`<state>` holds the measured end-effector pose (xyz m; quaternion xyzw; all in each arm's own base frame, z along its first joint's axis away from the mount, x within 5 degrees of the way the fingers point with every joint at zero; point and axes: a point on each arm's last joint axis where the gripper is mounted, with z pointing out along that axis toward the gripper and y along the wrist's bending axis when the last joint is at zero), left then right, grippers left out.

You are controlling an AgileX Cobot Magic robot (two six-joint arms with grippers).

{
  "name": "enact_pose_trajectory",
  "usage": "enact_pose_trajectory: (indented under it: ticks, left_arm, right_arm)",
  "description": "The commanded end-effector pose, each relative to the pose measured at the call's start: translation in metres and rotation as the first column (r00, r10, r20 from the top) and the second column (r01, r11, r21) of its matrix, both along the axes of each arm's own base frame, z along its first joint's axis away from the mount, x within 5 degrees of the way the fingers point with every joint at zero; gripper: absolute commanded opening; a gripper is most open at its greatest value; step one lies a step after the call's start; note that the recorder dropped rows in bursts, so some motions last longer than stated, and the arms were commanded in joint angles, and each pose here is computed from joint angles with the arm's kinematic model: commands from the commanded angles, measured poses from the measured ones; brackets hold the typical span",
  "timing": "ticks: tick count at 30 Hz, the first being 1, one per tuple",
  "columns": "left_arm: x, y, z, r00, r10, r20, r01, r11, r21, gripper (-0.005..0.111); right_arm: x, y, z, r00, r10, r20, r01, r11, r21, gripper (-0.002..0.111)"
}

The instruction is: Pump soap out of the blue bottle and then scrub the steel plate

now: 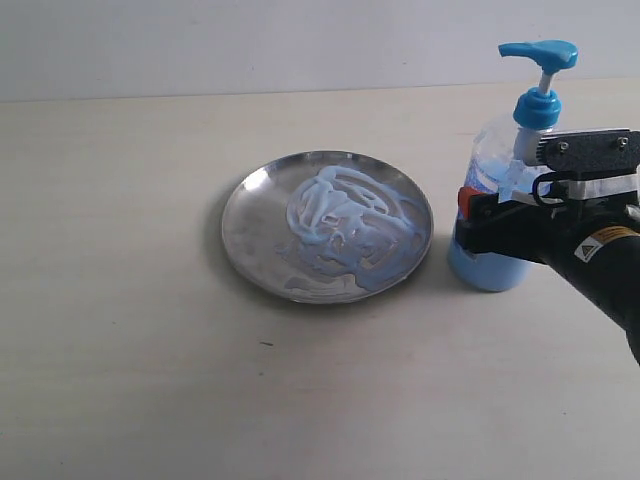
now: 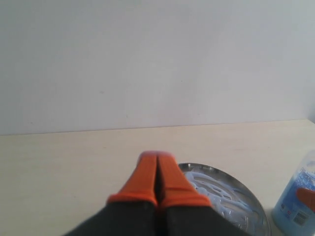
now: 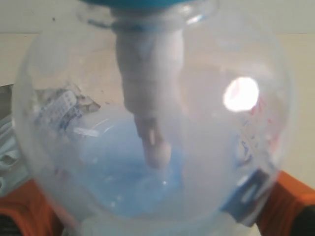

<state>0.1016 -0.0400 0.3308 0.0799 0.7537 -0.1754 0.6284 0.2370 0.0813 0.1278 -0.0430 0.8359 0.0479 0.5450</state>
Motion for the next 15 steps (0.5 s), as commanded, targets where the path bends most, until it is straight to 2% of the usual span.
enact_pose_trajectory:
  ticks: [1,6,9,11,15]
  left_arm:
    - [0.000,-0.001,0.000,1.000,-0.006,-0.003,0.006,1.000,-0.008,0.000]
    - [0.000,-0.001,0.000,1.000,-0.006,-0.003,0.006,1.000,-0.008,0.000]
    - [0.000,-0.001,0.000,1.000,-0.006,-0.003,0.006,1.000,-0.008,0.000]
    - [0.000,-0.001,0.000,1.000,-0.006,-0.003,0.006,1.000,-0.008,0.000]
    - [0.000,-0.001,0.000,1.000,-0.006,-0.003,0.006,1.000,-0.008,0.000]
  right_arm:
    - [0.001,-0.001,0.001,0.999,-0.005,0.032,0.005,1.000,-0.007,0.058]
    - [0.007,0.002,0.005,0.998,-0.006,0.058,0.006,1.000,0.003,0.057]
    - [0.010,0.003,0.008,0.997,-0.005,0.077,0.005,1.000,0.006,0.053]
    - [0.011,0.004,0.009,0.997,0.002,0.082,-0.002,1.000,0.004,0.046]
    - [0.011,0.004,0.010,0.996,0.004,0.087,-0.005,1.000,0.004,0.024]
